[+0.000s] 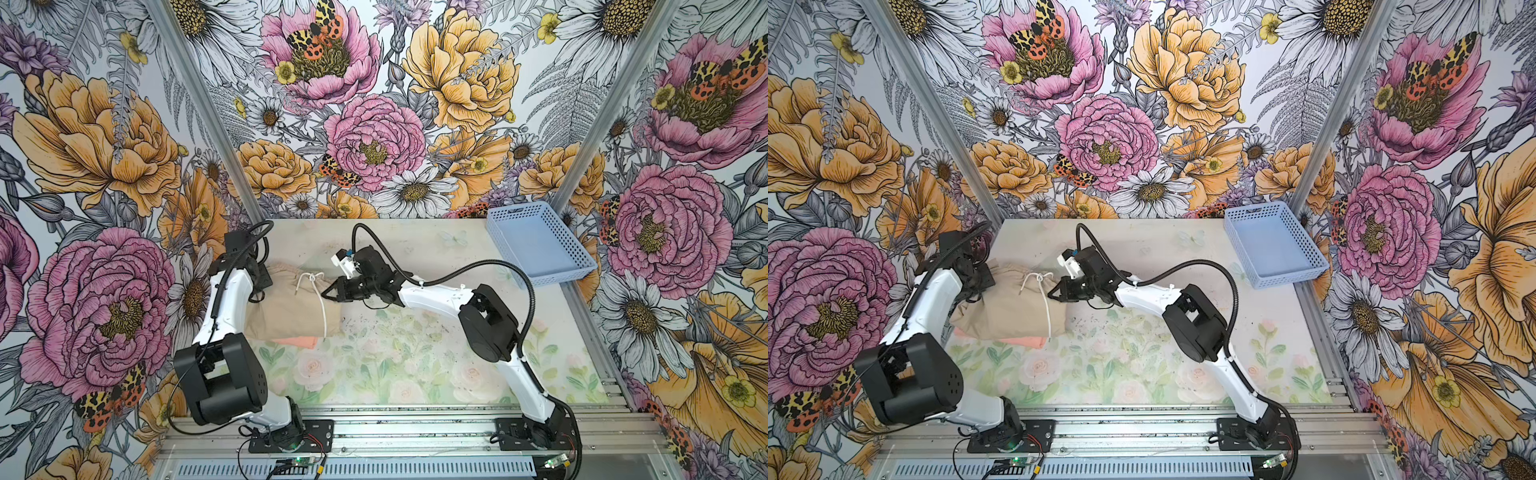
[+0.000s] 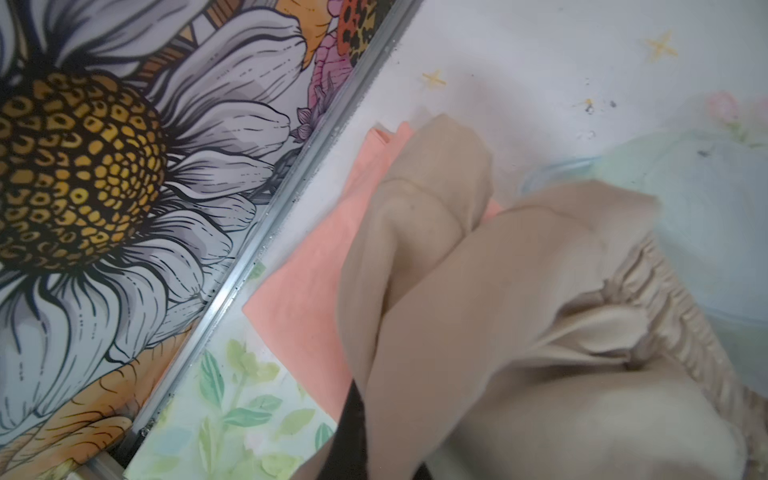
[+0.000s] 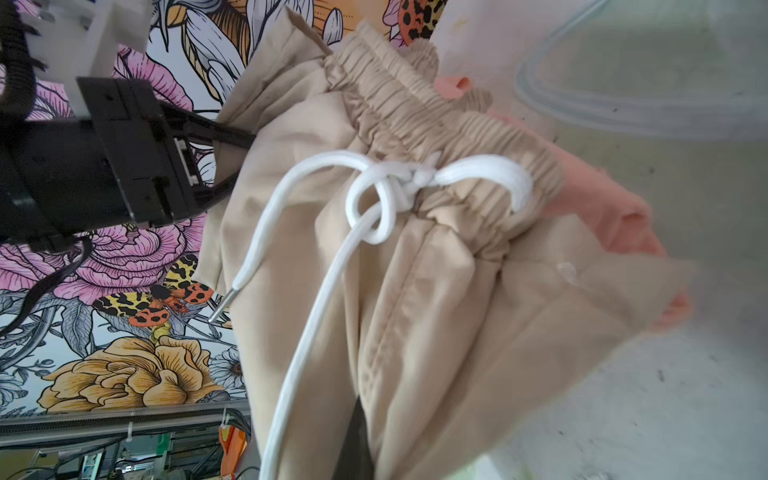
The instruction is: Fold and stack the mixed laundry pile
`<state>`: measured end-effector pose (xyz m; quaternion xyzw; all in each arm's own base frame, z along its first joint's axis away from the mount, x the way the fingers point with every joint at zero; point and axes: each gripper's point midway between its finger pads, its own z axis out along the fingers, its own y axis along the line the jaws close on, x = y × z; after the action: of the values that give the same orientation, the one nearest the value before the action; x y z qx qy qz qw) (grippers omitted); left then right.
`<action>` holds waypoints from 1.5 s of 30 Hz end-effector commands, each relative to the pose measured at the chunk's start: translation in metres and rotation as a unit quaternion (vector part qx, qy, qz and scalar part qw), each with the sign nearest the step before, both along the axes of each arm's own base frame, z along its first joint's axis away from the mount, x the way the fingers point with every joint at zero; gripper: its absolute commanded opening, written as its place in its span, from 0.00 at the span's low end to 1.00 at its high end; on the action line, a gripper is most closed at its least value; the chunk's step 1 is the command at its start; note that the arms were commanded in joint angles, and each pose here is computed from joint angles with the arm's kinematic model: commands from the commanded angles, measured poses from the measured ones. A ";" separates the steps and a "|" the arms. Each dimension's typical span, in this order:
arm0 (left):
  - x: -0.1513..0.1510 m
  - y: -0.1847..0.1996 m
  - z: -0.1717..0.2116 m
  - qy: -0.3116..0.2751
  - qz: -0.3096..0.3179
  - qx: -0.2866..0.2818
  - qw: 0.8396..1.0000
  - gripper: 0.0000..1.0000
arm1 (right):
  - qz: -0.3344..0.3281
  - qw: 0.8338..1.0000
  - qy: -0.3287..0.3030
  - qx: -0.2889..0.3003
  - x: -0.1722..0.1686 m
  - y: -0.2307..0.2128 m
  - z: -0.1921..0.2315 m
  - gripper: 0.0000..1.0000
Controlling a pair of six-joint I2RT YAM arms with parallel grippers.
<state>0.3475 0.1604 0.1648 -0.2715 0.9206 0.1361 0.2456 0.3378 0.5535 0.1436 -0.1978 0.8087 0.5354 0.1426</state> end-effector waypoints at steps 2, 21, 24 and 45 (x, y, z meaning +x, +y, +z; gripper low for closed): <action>0.025 0.048 0.014 -0.010 0.021 0.081 0.996 0.00 | -0.011 1.000 0.007 0.016 0.011 0.018 -0.001 0.00; 0.040 0.076 -0.048 0.061 0.044 0.102 0.992 0.80 | -0.056 0.998 0.023 -0.026 0.020 -0.006 -0.023 0.50; 0.038 0.070 -0.021 0.024 0.049 0.103 0.993 0.96 | -0.067 0.997 0.009 -0.025 0.023 -0.027 -0.003 0.58; 0.018 -0.166 0.048 -0.254 -0.190 0.002 0.948 0.99 | -0.232 0.911 -0.185 -0.286 0.056 -0.334 0.006 0.96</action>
<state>0.3584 0.0119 0.1959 -0.1198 0.8855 0.0427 0.4468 0.3889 0.2634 0.1513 -0.1183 0.9028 0.2683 0.3146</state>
